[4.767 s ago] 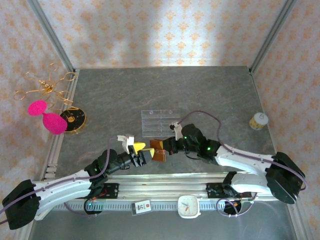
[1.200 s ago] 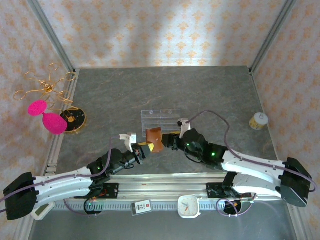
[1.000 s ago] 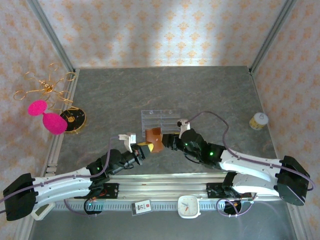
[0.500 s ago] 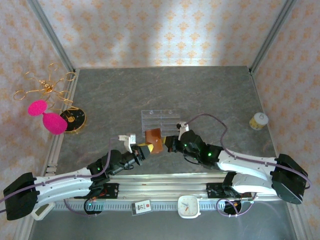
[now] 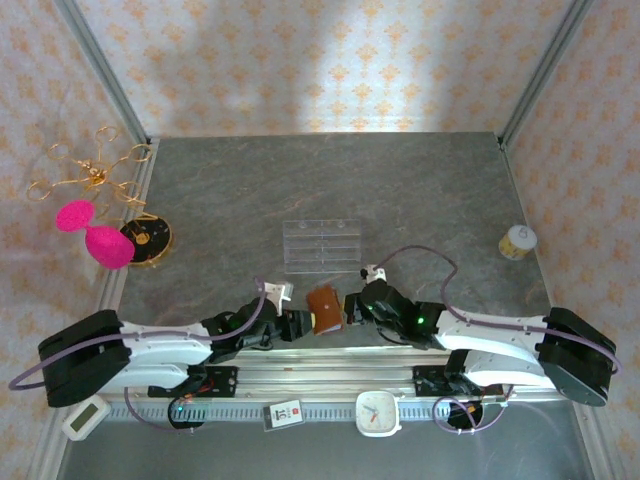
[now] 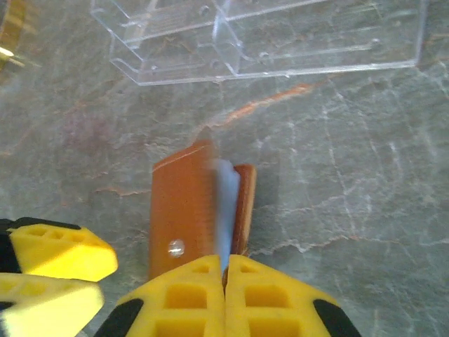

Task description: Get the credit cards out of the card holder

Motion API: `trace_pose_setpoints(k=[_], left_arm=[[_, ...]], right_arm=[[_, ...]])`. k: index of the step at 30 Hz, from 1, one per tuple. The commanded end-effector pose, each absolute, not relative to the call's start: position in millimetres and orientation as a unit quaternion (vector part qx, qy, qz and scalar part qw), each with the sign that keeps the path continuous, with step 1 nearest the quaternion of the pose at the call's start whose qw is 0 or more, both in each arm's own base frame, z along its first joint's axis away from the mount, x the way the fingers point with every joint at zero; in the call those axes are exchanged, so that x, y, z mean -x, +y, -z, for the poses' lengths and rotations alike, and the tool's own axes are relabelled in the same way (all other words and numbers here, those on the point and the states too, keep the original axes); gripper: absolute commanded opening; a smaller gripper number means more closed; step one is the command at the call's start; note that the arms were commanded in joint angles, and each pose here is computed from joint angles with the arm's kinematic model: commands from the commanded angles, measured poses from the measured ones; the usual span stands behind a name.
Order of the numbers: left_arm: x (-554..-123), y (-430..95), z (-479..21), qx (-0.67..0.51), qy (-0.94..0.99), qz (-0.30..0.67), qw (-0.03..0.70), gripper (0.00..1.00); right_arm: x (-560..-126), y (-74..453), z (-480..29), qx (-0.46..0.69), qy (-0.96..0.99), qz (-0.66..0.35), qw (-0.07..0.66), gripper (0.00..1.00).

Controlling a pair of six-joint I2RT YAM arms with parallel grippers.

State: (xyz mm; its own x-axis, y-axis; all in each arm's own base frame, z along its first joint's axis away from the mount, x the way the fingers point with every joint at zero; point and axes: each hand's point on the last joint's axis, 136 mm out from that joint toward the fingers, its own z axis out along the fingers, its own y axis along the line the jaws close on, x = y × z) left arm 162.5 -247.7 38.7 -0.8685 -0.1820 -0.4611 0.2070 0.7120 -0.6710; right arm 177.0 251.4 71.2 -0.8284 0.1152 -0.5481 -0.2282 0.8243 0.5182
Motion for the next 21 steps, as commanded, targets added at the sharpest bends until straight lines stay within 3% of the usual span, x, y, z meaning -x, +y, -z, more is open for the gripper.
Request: trace_pose_setpoints(k=[1,13,21], left_arm=[[-162,-245,-30,-0.004,0.904,0.36,0.231,0.46],[-199,-185,-138,0.059,0.816,0.375,0.437,0.73],[-195,-183,-143,0.039,0.814,0.38,0.438,0.76]], right_arm=[[-182,241,-65,0.027,0.916,-0.257,0.307,0.0],[-174,314,-125,0.081,0.895,-0.315,0.306,0.0],[-173,314,-127,0.065,0.9,-0.285,0.325,0.0]])
